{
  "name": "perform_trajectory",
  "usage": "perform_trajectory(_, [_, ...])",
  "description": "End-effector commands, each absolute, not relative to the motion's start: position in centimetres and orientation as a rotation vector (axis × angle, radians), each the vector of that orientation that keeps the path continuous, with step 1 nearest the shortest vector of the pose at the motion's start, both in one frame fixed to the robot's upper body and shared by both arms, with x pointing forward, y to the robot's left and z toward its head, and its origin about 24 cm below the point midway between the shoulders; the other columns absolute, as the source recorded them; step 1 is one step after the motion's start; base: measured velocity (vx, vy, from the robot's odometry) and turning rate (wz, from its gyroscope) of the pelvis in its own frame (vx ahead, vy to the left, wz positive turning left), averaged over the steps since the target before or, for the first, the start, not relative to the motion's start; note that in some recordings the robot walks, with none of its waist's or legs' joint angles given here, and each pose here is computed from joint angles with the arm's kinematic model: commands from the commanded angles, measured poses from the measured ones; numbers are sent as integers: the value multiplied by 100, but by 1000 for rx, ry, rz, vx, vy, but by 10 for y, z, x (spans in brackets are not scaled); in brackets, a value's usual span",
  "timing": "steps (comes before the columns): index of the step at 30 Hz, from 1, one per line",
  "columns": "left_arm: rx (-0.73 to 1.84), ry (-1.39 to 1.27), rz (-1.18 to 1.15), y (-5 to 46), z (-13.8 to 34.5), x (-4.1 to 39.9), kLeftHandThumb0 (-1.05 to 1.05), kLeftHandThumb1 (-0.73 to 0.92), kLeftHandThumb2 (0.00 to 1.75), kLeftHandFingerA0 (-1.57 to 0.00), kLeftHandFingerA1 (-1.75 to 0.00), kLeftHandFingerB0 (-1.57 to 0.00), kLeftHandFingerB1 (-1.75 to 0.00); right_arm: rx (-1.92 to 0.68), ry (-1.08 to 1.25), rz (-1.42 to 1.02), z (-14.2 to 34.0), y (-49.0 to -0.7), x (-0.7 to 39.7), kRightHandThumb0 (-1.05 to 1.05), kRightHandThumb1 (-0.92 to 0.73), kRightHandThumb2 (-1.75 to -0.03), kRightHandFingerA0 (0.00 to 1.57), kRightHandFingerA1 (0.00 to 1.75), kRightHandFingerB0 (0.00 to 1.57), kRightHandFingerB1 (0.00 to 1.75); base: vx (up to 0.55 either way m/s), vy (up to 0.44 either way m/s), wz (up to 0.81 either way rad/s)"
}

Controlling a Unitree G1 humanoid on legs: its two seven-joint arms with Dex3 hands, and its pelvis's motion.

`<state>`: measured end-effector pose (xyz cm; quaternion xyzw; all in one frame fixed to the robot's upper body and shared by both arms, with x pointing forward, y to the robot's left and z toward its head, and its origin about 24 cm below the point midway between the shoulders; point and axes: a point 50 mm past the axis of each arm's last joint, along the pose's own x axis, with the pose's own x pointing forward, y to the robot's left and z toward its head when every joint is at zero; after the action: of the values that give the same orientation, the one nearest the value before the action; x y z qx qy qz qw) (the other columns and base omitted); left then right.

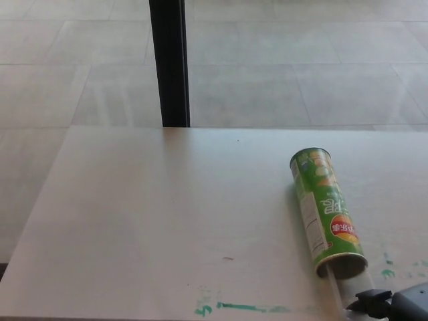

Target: Use the finger on the right hand of the robot to pull out the chips tray kept inside a container in the middle of the desk

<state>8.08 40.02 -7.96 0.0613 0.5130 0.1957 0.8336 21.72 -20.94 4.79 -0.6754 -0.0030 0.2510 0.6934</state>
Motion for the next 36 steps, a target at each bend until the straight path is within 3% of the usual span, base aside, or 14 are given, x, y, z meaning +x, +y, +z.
perform_trajectory(1, [169, 1085, 423, 409, -73, 80, -55, 66, 60, -54, -57, -63, -56, -1529, 70, 617, 38, -215, 207, -20, -54, -57, 87, 134, 55, 47, 0, 0, 0])
perform_trajectory(2, [173, 1091, 418, 409, -73, 80, -56, 66, 60, -52, -55, -60, -50, -1518, 87, 631, 34, -214, 204, -19, -54, -58, 88, 136, 54, 47, 0, 0, 0])
perform_trajectory(5, [179, 1087, 409, 409, -72, 80, -59, 65, 60, -52, -55, -66, -55, -1502, 87, 647, 29, -214, 200, -18, -54, -56, 90, 135, 56, 47, 0, 0, 0])
perform_trajectory(17, [167, 1087, 419, 408, -73, 81, -56, 66, 60, -51, -54, -61, -51, -1486, 134, 662, 27, -219, 179, -17, -55, -56, 90, 135, 54, 45, 0, 0, 0])
perform_trajectory(20, [143, 1076, 430, 408, -73, 80, -56, 63, 59, -51, -58, -68, -66, -1489, 121, 657, 30, -221, 172, -19, -54, -57, 91, 135, 54, 46, 0, 0, 0])
perform_trajectory(22, [153, 1084, 431, 408, -73, 81, -57, 64, 59, -52, -57, -63, -57, -1484, 124, 661, 31, -222, 169, -19, -54, -57, 91, 135, 54, 46, 0, 0, 0])
perform_trajectory(25, [144, 1078, 438, 410, -72, 81, -57, 63, 59, -50, -58, -65, -70, -1476, 123, 665, 32, -224, 164, -19, -55, -58, 87, 137, 54, 46, 0, 0, 0])
perform_trajectory(27, [174, 1087, 418, 409, -72, 80, -57, 65, 60, -51, -56, -63, -54, -1476, 138, 669, 34, -225, 161, -18, -56, -58, 86, 132, 53, 46, 0, 0, 0])
perform_trajectory(32, [157, 1086, 429, 409, -72, 82, -56, 66, 60, -50, -57, -58, -49, -1451, 139, 655, 35, -228, 158, -18, -56, -58, 87, 135, 53, 47, 0, 0, 0])
perform_trajectory(36, [171, 1085, 418, 409, -72, 80, -59, 65, 60, -51, -57, -65, -54, -1440, 138, 648, 34, -230, 155, -17, -56, -56, 90, 135, 55, 46, 0, 0, 0])
